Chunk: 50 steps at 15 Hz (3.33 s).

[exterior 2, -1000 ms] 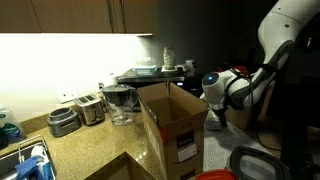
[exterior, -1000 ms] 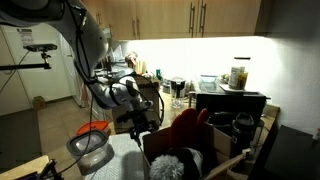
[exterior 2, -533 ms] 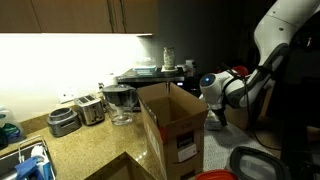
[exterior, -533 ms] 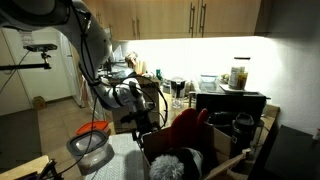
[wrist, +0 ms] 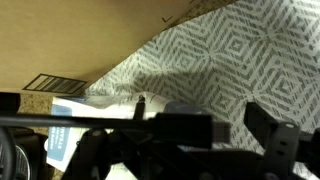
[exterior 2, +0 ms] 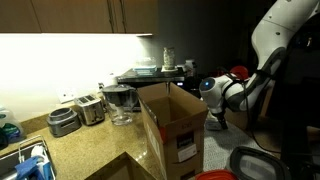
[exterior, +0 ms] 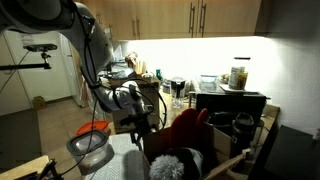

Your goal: Put the carton in the brown box.

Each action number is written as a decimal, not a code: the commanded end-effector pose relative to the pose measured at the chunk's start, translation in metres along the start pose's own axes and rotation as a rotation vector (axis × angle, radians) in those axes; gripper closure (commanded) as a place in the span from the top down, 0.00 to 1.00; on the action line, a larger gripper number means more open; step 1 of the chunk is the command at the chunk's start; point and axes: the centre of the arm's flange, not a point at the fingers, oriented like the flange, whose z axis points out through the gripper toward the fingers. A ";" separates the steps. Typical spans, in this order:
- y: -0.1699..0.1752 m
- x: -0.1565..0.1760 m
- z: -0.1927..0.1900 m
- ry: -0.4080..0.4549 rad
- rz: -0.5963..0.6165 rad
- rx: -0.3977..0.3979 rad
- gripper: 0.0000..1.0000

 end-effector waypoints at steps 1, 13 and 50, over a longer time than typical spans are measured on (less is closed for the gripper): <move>-0.005 0.005 -0.001 0.042 -0.024 -0.031 1.00; -0.013 0.014 0.027 0.094 0.109 -0.138 1.00; -0.014 0.005 0.028 0.115 0.255 -0.053 0.15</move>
